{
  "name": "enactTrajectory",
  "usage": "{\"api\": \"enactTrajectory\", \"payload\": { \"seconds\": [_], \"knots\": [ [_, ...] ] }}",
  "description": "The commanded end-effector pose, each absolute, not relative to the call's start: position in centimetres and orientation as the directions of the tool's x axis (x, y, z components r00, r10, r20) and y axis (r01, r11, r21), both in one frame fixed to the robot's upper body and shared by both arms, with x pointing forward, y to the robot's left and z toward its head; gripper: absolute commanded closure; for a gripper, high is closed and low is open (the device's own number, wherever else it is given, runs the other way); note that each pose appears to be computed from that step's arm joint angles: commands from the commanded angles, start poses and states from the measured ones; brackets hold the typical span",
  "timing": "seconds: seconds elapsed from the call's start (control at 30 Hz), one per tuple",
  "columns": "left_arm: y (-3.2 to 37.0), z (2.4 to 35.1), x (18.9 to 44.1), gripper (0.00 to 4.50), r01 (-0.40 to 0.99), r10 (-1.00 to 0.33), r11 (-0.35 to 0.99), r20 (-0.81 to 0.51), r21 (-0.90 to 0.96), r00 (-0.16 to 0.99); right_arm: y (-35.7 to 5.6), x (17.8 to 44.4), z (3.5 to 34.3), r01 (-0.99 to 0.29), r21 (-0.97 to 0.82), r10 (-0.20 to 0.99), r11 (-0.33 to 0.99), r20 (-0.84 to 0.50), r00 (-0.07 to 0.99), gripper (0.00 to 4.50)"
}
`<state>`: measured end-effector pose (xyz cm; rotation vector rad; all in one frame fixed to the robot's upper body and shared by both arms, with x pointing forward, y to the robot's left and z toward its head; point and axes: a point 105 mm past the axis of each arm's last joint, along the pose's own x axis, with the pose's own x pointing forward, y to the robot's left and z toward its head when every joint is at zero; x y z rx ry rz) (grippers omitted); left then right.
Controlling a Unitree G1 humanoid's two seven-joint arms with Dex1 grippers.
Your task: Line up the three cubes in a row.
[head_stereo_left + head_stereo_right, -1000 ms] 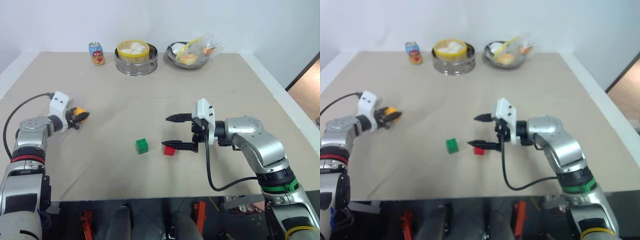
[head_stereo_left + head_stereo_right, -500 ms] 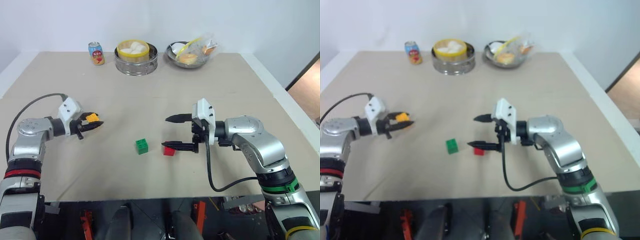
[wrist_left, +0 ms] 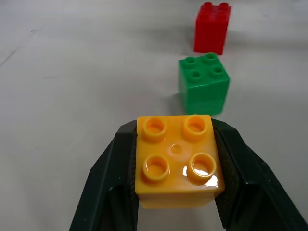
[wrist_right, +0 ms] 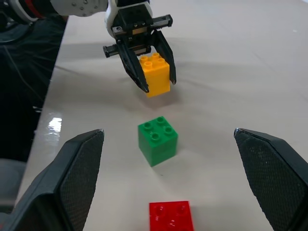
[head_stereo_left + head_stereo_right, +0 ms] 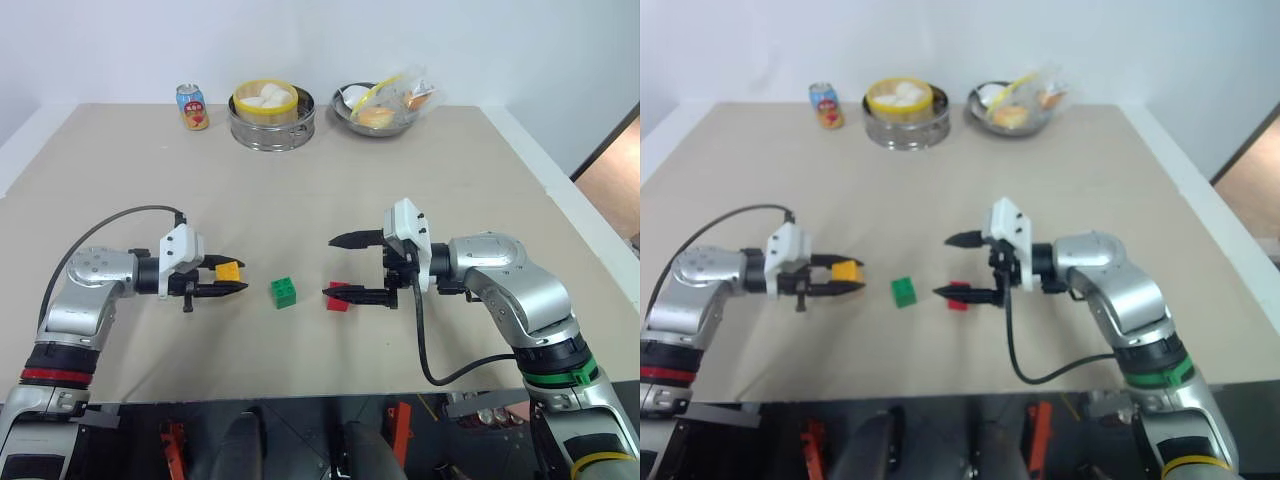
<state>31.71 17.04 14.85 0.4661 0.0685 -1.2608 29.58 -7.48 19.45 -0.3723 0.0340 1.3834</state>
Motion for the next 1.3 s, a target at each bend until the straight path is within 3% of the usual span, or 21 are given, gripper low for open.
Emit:
{"api": "enactTrajectory", "payload": {
  "seconds": [0.03, 1.2, 1.27, 1.3],
  "knots": [
    [17.4, 15.2, 31.4, 3.13, 0.926, -0.902, 0.207, -0.303, 0.317, 0.306, -7.6, 29.0, 20.7, -0.951, -0.283, 0.956, 0.126, -0.22, 0.192, 0.0],
    [16.4, 11.5, 31.3, 3.13, 0.963, -0.904, 0.124, -0.374, 0.24, 0.209, -7.8, 28.5, 20.5, -0.952, -0.275, 0.951, 0.133, -0.234, 0.201, 0.0],
    [16.4, 11.4, 31.3, 2.12, 0.964, -0.901, 0.112, -0.383, 0.243, 0.202, -7.8, 28.5, 20.4, -0.952, -0.274, 0.951, 0.133, -0.235, 0.2, 0.0],
    [16.5, 11.6, 31.3, 1.97, 0.963, -0.902, 0.112, -0.382, 0.247, 0.203, -7.8, 28.5, 20.4, -0.952, -0.274, 0.951, 0.133, -0.235, 0.201, 0.0]
  ]
}}
